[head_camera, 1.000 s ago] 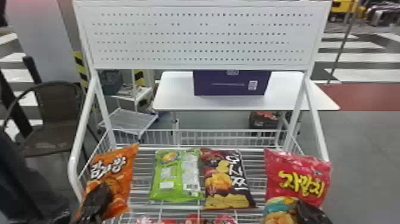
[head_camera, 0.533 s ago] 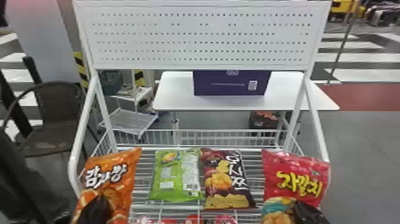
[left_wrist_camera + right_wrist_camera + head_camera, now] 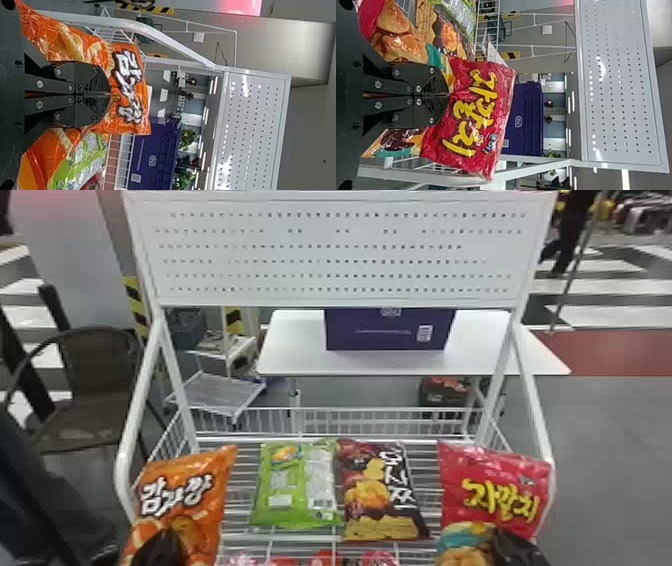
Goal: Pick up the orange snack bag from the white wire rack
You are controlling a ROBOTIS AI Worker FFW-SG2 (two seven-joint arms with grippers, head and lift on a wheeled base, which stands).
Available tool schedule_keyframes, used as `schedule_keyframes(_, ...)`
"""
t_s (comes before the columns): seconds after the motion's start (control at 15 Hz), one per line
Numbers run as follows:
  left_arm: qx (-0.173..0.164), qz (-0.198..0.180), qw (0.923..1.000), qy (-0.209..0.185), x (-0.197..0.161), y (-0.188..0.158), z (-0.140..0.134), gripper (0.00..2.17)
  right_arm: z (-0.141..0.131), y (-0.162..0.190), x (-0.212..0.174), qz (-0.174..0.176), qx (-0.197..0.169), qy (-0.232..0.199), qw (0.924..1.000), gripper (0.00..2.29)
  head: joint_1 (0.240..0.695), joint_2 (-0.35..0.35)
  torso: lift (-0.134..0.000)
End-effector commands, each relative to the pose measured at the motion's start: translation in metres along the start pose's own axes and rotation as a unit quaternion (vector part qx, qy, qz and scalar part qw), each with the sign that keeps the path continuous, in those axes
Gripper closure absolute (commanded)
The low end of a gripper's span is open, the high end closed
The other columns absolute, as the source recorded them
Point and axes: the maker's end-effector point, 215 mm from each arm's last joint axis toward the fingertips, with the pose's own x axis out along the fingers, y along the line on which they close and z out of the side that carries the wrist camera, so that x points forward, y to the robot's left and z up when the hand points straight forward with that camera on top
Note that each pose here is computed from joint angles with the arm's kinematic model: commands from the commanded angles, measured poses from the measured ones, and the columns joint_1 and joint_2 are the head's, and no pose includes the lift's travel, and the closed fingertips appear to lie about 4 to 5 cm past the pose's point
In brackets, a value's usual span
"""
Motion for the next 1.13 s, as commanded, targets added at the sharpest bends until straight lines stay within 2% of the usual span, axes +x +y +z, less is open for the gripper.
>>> schedule_keyframes(0.0,0.001,0.000,1.0000,0.000,-0.0006,0.0001,0.0001,1.74,-0.0011,0.0002,-0.0008,0.000,0.000,0.001,1.0000,2.22,0.499,0.000,0.000)
schedule_keyframes(1.07,0.006,-0.004,1.0000,-0.001,-0.0010,-0.0053,-0.0010,1.74,0.0004,0.0006,-0.0025,0.003,-0.004,0.000,1.0000,2.22,0.499,0.000,0.000)
